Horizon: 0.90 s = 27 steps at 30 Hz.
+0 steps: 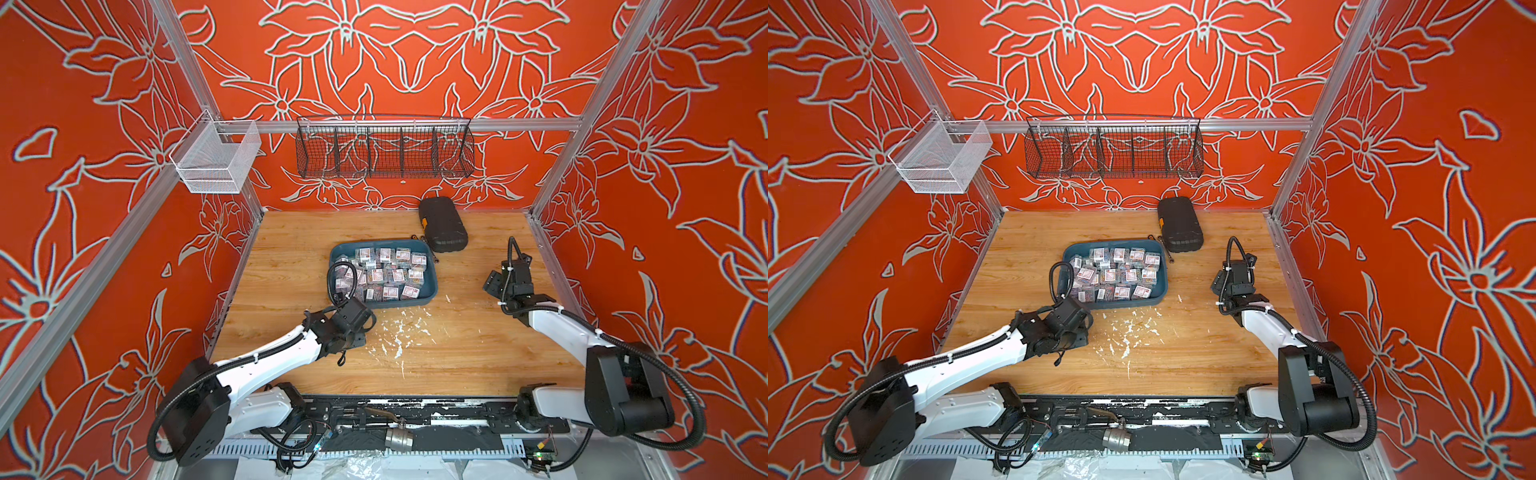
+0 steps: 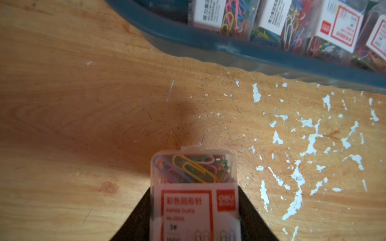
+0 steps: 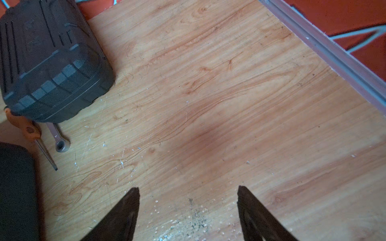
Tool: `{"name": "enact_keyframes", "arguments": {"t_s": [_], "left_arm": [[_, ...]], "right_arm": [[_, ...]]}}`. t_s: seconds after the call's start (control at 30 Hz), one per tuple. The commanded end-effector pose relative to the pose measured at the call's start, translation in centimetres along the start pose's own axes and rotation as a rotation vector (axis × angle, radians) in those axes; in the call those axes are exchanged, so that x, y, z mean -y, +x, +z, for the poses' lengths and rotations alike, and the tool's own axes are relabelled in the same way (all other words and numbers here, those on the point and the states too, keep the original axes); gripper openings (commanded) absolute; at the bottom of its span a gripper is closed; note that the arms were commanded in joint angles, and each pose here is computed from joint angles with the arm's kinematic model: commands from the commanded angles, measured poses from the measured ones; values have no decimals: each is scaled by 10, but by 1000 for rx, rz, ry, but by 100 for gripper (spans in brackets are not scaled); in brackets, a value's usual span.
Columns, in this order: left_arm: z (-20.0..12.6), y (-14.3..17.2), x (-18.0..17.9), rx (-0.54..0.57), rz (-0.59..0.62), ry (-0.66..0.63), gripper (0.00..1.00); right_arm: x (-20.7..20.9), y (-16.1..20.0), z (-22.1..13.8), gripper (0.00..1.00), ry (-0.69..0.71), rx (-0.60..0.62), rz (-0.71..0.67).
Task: Take the paper clips out of the storage box
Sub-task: Place the boxed paper clips at the center of the board.
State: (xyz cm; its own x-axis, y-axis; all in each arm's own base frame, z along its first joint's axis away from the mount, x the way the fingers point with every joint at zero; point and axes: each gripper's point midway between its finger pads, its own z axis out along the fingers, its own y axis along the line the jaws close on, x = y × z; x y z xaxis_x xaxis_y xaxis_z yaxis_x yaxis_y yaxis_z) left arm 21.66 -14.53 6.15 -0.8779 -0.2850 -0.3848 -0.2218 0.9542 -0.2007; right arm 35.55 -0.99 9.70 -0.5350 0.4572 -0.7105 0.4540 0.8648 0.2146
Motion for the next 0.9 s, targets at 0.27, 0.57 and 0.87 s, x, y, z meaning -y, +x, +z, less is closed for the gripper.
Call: {"name": "enact_keyframes", "arguments": {"t_s": [0.27,0.57,0.87], "left_arm": [[39,-5,68,10,103,36,15],[67,-16,97,9,185,-71,13],[80,-29,97,47,197,-174,13]], "right_arm": [[1,-3,-2,76,0,8,15],[0,-2,-3,76,-10,12,12],[0,-1,-4,76,-16,15,13]]}}
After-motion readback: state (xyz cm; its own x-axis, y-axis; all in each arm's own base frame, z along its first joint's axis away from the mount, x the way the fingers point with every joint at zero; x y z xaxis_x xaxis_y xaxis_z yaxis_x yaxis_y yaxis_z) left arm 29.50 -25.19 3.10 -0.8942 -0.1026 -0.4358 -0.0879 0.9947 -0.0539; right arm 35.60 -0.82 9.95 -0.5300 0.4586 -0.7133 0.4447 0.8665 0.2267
